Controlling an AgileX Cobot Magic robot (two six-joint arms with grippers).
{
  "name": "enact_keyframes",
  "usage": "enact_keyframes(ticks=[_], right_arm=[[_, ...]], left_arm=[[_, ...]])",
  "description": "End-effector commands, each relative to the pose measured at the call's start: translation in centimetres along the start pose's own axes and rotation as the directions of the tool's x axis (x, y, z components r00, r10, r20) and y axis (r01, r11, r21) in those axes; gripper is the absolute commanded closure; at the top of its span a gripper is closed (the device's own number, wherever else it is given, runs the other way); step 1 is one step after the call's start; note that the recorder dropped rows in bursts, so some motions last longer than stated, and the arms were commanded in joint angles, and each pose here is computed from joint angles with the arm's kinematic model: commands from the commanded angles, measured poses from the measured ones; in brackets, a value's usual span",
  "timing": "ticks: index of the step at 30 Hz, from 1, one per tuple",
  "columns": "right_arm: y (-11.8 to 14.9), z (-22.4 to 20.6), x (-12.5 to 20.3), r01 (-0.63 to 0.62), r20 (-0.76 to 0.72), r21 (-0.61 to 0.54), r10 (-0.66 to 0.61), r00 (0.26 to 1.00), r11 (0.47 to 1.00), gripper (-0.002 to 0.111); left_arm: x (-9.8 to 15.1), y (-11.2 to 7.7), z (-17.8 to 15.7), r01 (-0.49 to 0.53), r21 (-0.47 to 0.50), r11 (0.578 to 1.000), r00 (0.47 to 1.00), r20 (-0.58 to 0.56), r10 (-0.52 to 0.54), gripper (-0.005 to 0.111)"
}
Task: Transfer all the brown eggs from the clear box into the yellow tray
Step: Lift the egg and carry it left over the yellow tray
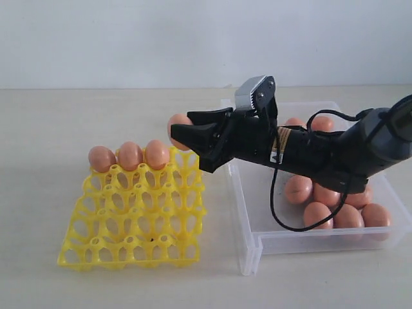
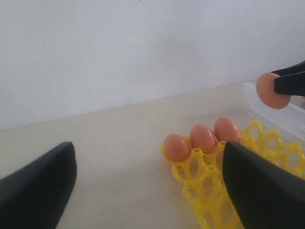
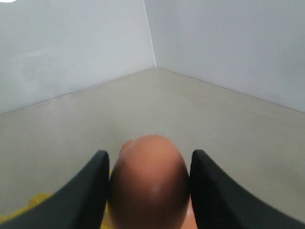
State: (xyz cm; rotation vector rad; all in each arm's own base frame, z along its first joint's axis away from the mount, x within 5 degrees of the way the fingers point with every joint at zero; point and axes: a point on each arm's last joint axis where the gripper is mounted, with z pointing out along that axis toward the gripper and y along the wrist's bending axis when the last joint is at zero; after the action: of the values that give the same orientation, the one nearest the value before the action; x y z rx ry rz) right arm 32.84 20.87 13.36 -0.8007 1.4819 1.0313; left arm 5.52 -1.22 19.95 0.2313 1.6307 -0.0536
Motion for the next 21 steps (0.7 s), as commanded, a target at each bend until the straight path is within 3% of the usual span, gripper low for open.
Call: enact_keyframes(ticks=[1, 10, 21], right_arm=[[0.4, 0.7, 0.5, 0.048, 0.008, -0.019, -0.047, 0.999, 0.999, 0.108], [-2.4, 2.3, 3.5, -0.056, -0.038, 0.086, 0.06, 0.997, 0.995, 0.108], [-3.0, 2.6, 4.4, -0.072, -0.133, 0.118, 0.088, 0.987, 0.99, 0.108]], left_arm=[[0.1, -0.1, 0.0, 0.014, 0.007, 1.0, 1.0, 0.001, -0.014, 0.029], [0.1, -0.1, 0.0, 0.014, 0.007, 1.0, 1.0, 0.001, -0.014, 0.029], [0.1, -0.1, 0.0, 0.014, 0.007, 1.0, 1.0, 0.001, -0.014, 0.029]])
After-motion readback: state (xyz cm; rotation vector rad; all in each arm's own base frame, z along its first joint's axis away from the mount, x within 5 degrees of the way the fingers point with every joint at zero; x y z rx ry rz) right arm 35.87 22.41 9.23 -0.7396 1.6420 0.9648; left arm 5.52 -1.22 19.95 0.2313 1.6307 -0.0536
